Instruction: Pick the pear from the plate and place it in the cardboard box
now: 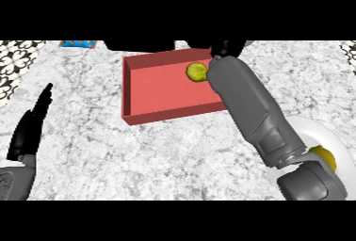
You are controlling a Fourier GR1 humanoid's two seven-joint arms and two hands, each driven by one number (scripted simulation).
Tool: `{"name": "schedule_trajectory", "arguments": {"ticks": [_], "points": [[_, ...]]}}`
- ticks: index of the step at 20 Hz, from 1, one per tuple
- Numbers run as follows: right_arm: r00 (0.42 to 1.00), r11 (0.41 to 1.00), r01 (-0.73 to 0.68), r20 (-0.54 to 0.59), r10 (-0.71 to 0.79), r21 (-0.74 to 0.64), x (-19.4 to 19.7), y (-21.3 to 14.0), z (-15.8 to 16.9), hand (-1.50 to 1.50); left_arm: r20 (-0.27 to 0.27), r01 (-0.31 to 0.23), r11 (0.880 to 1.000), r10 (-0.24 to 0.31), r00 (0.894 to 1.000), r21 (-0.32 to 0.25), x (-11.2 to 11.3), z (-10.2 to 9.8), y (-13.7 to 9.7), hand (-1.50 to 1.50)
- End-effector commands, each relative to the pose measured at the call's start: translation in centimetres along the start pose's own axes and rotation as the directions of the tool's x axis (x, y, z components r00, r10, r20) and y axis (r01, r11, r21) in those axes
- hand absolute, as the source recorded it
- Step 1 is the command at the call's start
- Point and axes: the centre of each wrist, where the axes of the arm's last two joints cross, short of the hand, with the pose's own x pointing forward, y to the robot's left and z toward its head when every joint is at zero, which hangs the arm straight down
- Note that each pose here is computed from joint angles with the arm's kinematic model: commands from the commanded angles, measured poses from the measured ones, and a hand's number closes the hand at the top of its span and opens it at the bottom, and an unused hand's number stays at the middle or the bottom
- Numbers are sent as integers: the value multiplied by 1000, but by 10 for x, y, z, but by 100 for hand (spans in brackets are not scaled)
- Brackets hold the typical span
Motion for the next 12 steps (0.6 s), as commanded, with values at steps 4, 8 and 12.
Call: {"name": "schedule_trajectory", "arguments": {"ticks": [4,8,12], "points": [[991,990,136,9,-136,-29,-24,-13,-2,-150,-42,7,999,-5,999,41,-18,3,33,0],[990,987,135,-25,-137,-91,-63,-33,-6,-150,-66,9,998,-5,998,59,-21,17,20,0],[989,989,137,-42,-140,-63,-79,-47,15,-150,-106,-6,999,12,994,51,-14,26,15,0]]}}
